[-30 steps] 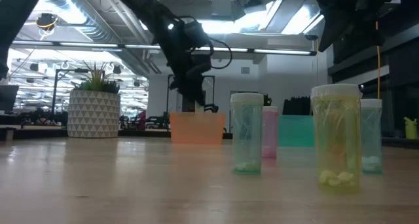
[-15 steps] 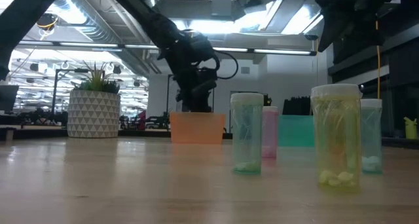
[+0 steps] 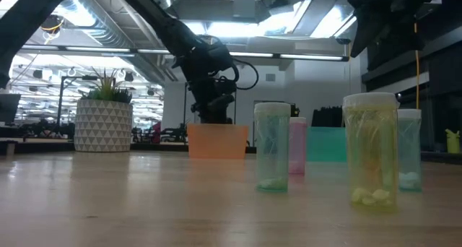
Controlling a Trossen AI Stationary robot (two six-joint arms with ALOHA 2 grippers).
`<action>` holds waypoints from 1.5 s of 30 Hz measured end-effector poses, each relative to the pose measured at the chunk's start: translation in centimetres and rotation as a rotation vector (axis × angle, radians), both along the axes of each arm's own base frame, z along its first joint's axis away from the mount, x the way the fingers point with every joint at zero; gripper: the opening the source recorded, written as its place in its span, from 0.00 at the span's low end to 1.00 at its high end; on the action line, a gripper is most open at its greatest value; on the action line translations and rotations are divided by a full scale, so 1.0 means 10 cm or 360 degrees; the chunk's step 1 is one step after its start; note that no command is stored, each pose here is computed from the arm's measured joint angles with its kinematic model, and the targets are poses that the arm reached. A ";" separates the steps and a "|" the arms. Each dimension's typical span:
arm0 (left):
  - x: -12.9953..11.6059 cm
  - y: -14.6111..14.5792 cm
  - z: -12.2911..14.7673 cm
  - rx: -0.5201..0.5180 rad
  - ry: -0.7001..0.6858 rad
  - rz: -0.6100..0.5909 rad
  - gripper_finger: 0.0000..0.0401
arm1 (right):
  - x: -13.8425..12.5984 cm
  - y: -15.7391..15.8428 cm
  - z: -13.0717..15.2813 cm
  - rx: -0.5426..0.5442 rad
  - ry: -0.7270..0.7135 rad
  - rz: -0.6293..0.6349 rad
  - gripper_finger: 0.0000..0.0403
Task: Pick and place medicine bottles into bin by pill shape (circle, oval)
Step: Put the small yellow pill bottle into the orange bin, then put the small pink pill bottle into the orange bin
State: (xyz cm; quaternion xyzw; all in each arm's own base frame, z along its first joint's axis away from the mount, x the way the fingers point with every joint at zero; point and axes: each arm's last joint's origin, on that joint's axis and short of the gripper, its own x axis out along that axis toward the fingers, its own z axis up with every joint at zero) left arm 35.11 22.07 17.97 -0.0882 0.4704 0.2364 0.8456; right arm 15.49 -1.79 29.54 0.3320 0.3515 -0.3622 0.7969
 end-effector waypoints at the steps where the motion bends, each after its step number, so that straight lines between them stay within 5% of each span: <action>1: 0.01 -0.01 0.00 0.0001 0.0000 -0.0004 0.25 | 0.00 0.00 0.00 0.0000 0.0000 0.0000 0.72; 23: 0.05 -0.07 0.00 -0.0001 -0.0007 -0.0029 0.46 | 0.00 0.00 0.00 -0.0002 0.0004 0.0004 0.72; 33: 0.22 0.02 0.51 0.0164 -0.0089 -0.0069 0.47 | 0.00 0.00 0.00 -0.0002 0.0004 0.0004 0.72; 38: 0.27 -0.07 0.88 0.0020 -0.0099 0.0033 0.47 | 0.00 0.00 0.00 -0.0002 0.0004 0.0004 0.72; 45: 0.35 -0.59 1.23 -0.0316 0.0011 -0.0217 0.46 | 0.00 0.00 0.00 -0.0004 0.0017 0.0049 0.72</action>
